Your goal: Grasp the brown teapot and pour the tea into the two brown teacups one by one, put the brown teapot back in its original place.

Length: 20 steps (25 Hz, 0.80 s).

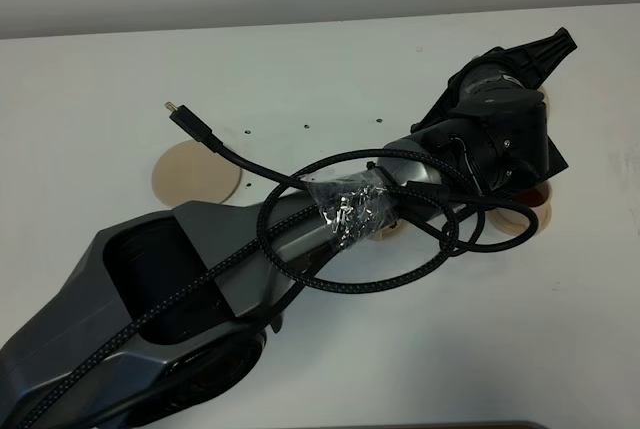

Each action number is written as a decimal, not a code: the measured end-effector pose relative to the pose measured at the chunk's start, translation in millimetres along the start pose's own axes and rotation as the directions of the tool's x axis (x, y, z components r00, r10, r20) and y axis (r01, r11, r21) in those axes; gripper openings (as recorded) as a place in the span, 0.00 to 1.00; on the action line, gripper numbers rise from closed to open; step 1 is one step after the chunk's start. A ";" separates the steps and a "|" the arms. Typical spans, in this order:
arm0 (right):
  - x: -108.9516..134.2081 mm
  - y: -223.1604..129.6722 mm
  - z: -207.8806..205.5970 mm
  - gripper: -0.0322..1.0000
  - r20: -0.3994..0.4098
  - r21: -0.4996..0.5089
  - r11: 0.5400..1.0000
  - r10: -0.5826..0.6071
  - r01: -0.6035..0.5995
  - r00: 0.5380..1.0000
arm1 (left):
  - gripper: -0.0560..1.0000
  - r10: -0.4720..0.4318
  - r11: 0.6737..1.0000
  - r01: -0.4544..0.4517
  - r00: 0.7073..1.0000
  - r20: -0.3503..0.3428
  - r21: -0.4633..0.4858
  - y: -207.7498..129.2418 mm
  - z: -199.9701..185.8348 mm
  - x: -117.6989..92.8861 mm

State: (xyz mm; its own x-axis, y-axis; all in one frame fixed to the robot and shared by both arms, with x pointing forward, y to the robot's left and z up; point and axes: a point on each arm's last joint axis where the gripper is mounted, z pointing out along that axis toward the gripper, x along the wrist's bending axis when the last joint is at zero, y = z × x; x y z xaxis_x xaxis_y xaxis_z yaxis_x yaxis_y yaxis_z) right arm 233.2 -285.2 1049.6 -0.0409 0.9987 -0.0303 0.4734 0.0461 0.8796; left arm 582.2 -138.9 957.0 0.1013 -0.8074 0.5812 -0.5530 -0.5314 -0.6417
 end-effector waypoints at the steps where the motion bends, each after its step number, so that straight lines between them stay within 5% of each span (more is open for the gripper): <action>1: 0.0 0.0 0.0 0.22 0.000 0.000 1.000 0.000 0.000 1.000 | 0.17 0.000 1.000 0.000 1.000 -0.001 -0.001 0.0 0.0 0.1; 20: 0.0 0.0 0.0 0.22 0.000 0.000 1.000 0.000 0.000 1.000 | 0.17 0.075 0.997 -0.075 0.997 -0.021 0.010 -0.8 -0.1 2.0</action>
State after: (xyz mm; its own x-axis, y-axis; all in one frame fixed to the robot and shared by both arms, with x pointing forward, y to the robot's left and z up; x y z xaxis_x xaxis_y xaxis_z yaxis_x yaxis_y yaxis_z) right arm 233.2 -285.2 1049.6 -0.0409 0.9987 -0.0303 0.4734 0.0461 0.8796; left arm 582.8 -140.1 958.7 0.0423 -0.8393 0.5420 -0.5507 -0.4722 -0.6883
